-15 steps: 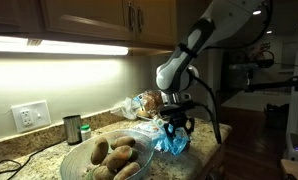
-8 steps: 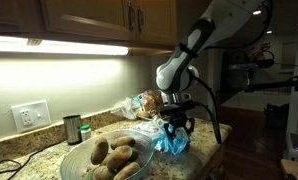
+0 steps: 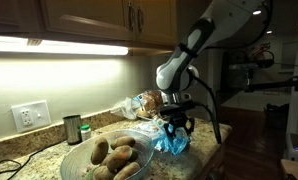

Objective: Pick up a potato from the packaging and put it in the bowl

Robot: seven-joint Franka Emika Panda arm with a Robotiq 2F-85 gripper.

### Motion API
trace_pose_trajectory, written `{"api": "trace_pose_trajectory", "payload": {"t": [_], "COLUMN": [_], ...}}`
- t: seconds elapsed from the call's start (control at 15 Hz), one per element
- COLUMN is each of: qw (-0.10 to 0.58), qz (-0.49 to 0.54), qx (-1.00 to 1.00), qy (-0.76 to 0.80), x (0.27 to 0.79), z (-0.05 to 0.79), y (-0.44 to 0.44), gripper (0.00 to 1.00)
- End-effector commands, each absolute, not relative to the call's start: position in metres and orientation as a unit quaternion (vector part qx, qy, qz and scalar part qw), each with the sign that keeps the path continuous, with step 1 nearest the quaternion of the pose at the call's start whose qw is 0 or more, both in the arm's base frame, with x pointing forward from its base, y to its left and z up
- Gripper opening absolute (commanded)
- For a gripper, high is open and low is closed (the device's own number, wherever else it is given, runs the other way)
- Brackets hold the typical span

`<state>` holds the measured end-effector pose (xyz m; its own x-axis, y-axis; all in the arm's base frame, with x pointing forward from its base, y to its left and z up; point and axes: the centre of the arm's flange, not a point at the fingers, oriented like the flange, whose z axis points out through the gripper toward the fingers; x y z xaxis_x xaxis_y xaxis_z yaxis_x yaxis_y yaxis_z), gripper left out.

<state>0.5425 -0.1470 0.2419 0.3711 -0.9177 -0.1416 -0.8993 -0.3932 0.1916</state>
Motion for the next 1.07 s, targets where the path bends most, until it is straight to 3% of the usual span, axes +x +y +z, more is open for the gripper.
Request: {"api": "trace_pose_trajectory", "payload": {"t": [0.0, 1.0], "qw": [0.04, 0.038], "qz": [-0.105, -0.069], "qx": [0.824, 0.824], "qy": [-0.555, -0.561], "x": [0.536, 0.537], "z": [0.245, 0.274], "y": [-0.147, -0.146], "gripper": [0.19, 0.23]}}
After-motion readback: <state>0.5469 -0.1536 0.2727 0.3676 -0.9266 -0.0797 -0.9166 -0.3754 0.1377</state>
